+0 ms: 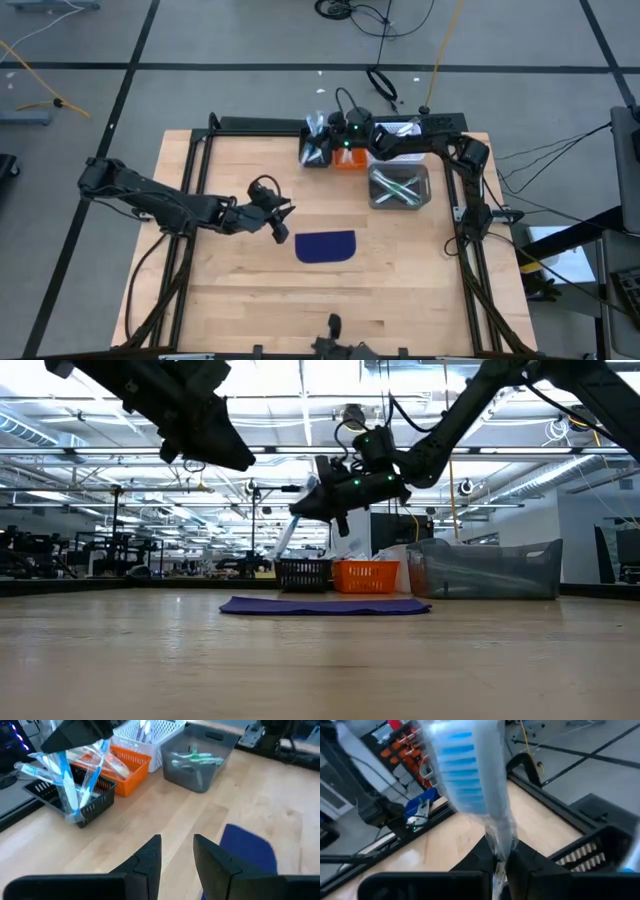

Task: Pick & Place Toothbrushes
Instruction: Put the blue toothbrush into the black bin

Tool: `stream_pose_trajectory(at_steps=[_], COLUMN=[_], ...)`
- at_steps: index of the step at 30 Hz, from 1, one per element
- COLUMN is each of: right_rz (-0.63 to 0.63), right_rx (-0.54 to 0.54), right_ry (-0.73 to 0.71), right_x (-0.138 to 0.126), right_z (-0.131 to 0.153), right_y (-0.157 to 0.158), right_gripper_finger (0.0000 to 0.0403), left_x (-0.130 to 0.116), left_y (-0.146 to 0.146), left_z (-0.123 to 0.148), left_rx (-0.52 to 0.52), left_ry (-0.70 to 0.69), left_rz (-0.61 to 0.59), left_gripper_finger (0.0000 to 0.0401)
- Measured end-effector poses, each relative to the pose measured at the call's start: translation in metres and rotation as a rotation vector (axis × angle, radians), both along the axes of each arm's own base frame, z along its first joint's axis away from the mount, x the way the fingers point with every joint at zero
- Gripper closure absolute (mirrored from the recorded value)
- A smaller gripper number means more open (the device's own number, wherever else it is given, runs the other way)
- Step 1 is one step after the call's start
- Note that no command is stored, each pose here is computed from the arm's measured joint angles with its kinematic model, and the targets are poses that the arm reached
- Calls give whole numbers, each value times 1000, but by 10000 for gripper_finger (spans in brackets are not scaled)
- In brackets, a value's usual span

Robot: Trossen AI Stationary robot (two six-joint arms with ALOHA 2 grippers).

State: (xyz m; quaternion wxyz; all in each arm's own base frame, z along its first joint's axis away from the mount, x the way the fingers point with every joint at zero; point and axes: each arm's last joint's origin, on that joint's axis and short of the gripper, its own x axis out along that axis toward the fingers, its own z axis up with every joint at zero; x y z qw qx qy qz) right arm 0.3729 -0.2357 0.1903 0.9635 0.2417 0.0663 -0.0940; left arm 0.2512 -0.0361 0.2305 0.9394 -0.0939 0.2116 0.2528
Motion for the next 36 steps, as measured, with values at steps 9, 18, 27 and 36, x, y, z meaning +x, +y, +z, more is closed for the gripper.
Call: stream_pose_trajectory(at_steps=[9,18,27,36], right_rz=[-37,-76,-85,-151], right_rx=[-4,6,-16,-76], right_ry=[-30,67,89,132], right_x=[-5,-6,0,4], right_z=[3,-6,-8,-10], right_y=[-9,-7,2,7], right_gripper_finger=[387,387,365,324], left_x=[2,2,2,2], left_y=[2,2,2,2], left_z=[-2,-2,-2,-2], left_rx=[25,20,20,18], left_ry=[17,12,10,10], left_rz=[-1,2,2,3], left_gripper_finger=[286,286,286,286])
